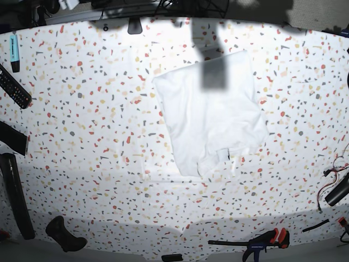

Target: Fold the T-shirt properly

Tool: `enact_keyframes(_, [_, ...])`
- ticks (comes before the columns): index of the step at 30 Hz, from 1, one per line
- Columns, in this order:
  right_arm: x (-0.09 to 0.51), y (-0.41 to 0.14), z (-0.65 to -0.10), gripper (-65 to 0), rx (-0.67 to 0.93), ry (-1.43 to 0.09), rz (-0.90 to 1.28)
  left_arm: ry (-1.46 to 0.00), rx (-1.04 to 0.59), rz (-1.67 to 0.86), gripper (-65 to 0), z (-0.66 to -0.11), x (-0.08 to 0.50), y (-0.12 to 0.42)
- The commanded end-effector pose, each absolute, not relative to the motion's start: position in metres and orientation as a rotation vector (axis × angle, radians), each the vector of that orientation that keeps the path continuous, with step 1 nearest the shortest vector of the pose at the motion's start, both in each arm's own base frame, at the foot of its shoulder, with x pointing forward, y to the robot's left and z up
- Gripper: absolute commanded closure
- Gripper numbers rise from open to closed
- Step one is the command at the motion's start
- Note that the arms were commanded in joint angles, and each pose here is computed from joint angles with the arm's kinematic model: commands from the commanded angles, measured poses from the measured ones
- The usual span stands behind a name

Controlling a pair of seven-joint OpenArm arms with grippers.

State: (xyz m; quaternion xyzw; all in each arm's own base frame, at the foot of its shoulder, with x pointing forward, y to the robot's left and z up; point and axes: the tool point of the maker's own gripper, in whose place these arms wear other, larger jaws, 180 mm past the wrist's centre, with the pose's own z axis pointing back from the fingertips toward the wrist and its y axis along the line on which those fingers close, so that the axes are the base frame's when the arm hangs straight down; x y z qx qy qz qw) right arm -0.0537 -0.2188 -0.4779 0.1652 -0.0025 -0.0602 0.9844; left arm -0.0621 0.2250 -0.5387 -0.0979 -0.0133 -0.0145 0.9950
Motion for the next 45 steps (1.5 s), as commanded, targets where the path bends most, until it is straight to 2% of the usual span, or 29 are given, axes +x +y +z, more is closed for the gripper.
enact_keyframes(1, [-0.062, -0.226, -0.482, -19.0, 0.316, 0.021, -0.092, -0.036, -0.187, -0.032, 0.0, -0.542, -0.065, 0.232])
enact_keyframes(6, [-0.094, -0.237, -0.525, -19.0, 0.291, 0.2, 0.048, -0.188, -0.141, -0.004, 0.0, -0.567, -0.041, 0.248])
enact_keyframes(10, [-0.084, -0.241, -0.558, -19.0, 0.286, 0.21, 0.112, -0.293, -0.117, -0.003, 0.0, -0.582, -0.016, 0.253])
enact_keyframes(13, [-0.075, -0.237, -0.579, -19.0, 0.282, 0.212, 0.166, -0.277, -0.11, 0.053, 0.0, -0.599, -0.016, 0.255])
enact_keyframes(18, [-0.05, -0.224, -0.604, -19.0, 0.277, 0.117, 0.143, -0.224, -0.121, 0.152, 0.0, -0.621, -0.027, 0.245])
enact_keyframes(22, [-0.033, -0.207, -0.612, -19.0, 0.322, -0.033, 0.038, -0.322, -0.155, 0.22, 0.0, -0.626, -0.024, 0.212])
enact_keyframes(27, [-0.035, -0.197, -0.619, -19.0, 0.303, -0.146, 0.09, -0.314, -0.158, 0.073, 0.0, -0.636, -0.031, 0.156])
enact_keyframes(32, [-0.045, -0.179, -0.623, -18.9, 0.32, -0.113, 0.142, -0.326, -0.175, 0.068, 0.0, -0.636, -0.022, 0.138])
enact_keyframes(39, [-0.044, -0.155, -0.624, -18.9, 0.358, -0.125, 0.13, -0.31, -0.176, 0.065, 0.0, -0.637, -0.025, 0.138])
enact_keyframes(45, [-0.052, -0.139, -0.623, -18.9, 0.398, -0.104, 0.217, -0.315, -0.176, 0.063, 0.0, -0.637, -0.021, 0.138])
